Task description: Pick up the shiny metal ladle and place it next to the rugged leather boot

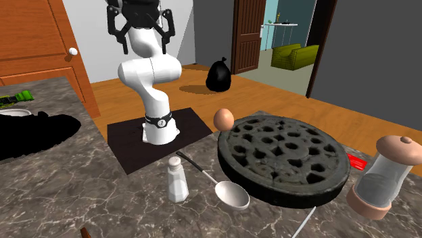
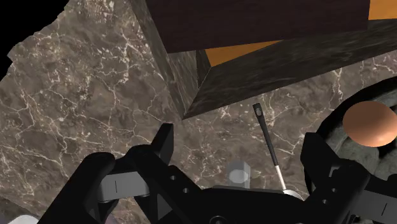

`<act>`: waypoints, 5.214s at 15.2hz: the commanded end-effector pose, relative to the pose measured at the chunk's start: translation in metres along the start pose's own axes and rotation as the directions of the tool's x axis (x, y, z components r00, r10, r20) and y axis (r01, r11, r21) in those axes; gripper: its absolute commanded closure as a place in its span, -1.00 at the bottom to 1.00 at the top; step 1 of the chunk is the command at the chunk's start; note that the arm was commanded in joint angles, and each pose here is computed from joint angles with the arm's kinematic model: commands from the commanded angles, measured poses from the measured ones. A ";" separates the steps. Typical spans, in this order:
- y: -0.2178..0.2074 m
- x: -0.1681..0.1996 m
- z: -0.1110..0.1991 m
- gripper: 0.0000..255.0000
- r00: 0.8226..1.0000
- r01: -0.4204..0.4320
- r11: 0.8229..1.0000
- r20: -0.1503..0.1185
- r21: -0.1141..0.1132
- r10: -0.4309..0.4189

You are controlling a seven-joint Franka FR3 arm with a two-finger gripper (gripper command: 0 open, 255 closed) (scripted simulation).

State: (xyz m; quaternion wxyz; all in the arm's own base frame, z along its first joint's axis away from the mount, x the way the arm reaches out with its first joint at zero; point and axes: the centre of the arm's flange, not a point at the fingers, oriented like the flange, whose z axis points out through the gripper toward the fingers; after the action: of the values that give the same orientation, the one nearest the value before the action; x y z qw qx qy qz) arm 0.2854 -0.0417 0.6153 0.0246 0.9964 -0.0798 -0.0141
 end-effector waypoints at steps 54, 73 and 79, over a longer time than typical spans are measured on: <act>-0.123 0.187 0.252 1.00 0.914 0.396 0.916 -0.068 -0.068 -0.400; -0.118 0.184 0.151 1.00 0.914 0.396 0.916 -0.068 -0.068 -0.400; -0.116 0.184 0.120 1.00 0.914 0.396 0.916 -0.068 -0.068 -0.400</act>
State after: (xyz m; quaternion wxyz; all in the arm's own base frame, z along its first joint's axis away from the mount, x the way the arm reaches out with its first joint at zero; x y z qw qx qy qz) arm 0.4804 0.0380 0.4794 0.0506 0.9905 0.1260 0.0196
